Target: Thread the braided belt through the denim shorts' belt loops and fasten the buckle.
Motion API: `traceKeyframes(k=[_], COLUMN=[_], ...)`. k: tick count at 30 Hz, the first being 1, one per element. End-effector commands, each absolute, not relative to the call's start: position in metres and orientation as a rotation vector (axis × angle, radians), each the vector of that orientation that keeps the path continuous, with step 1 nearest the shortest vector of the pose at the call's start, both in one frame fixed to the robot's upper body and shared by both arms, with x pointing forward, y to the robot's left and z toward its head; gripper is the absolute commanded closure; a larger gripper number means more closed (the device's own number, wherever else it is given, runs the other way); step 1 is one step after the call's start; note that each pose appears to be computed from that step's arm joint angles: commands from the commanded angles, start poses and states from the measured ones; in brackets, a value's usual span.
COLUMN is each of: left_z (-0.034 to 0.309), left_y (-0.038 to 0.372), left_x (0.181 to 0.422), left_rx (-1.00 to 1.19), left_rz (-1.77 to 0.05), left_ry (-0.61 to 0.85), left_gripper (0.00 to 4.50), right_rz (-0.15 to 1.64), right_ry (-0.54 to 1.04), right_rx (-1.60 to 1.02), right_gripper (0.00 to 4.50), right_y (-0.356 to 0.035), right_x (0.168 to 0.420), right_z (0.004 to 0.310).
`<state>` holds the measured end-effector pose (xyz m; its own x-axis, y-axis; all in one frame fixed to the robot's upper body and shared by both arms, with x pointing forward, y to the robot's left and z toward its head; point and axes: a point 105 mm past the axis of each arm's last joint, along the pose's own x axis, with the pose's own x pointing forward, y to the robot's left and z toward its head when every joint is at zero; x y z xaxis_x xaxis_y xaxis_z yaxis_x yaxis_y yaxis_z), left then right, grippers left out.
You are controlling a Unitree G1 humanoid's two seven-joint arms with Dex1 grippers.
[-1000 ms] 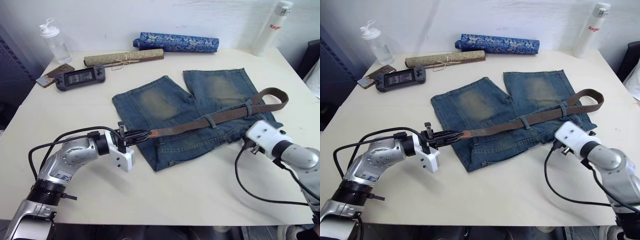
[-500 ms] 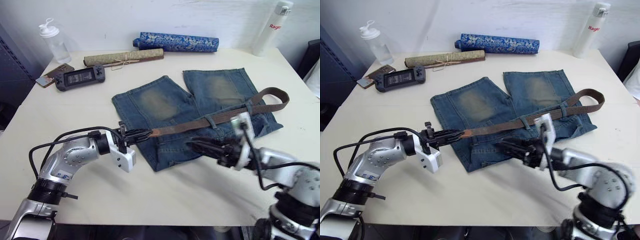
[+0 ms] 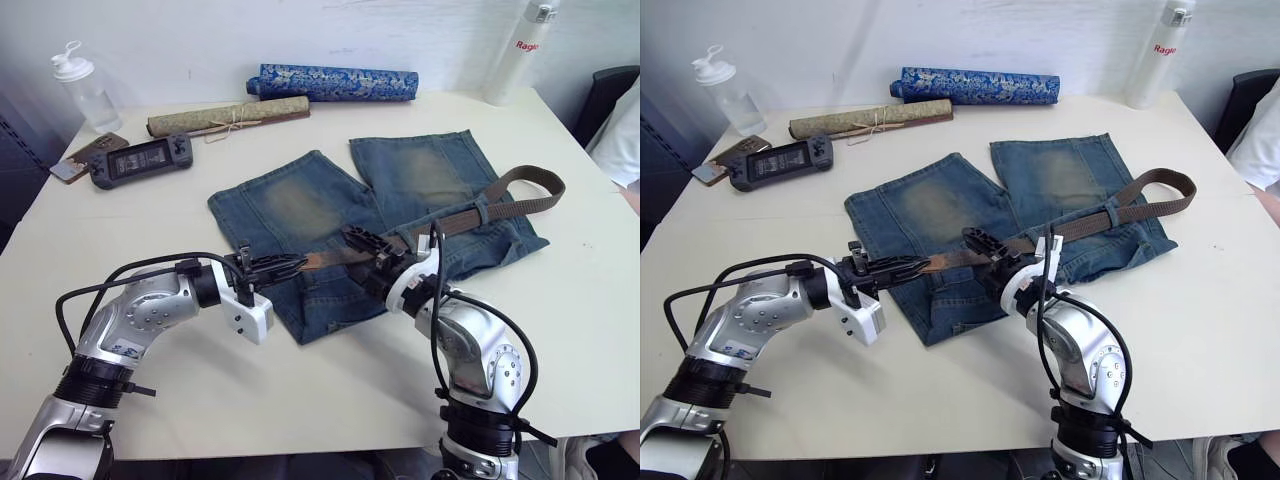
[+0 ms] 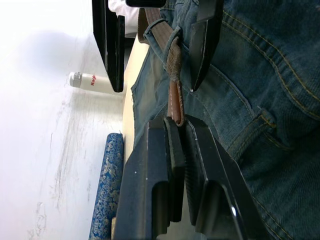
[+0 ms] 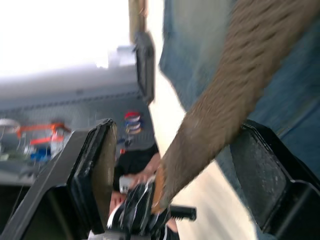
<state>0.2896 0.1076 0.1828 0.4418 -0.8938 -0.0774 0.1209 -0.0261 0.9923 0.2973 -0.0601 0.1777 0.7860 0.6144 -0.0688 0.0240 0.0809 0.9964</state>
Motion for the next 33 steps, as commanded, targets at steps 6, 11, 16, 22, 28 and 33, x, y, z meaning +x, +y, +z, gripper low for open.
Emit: traceKeyframes(k=[6, 11, 16, 22, 28, 33], left_z=[0.193, 0.195, 0.188, 0.185, 0.169, 0.167], left_y=[0.112, 0.111, 0.115, 0.155, 0.177, 0.176], left_x=[0.286, 0.286, 0.286, 0.266, 0.247, 0.249], left_rx=[1.383, 1.345, 1.197, 0.578, 0.355, 0.293], left_rz=[-0.911, -0.901, -0.953, -1.002, -1.040, -1.010], left_ry=[-0.801, -0.807, -0.670, -0.303, -0.116, -0.117], left_gripper=[4.50, 4.50, 2.06, 1.61, 1.61, 1.61], right_rz=[0.505, 0.510, 0.520, 0.584, 0.591, 0.594], right_ry=[0.532, 0.524, 0.511, 0.393, 0.332, 0.320], right_rx=[1.424, 1.421, 1.382, 1.225, 1.076, 1.012], right_gripper=[3.20, 4.47, 4.50, 4.50, 4.50, 4.50], right_y=[-0.061, -0.061, -0.064, -0.075, -0.078, -0.073], right_x=[0.291, 0.291, 0.292, 0.301, 0.304, 0.308], right_z=[0.186, 0.187, 0.187, 0.200, 0.198, 0.194])
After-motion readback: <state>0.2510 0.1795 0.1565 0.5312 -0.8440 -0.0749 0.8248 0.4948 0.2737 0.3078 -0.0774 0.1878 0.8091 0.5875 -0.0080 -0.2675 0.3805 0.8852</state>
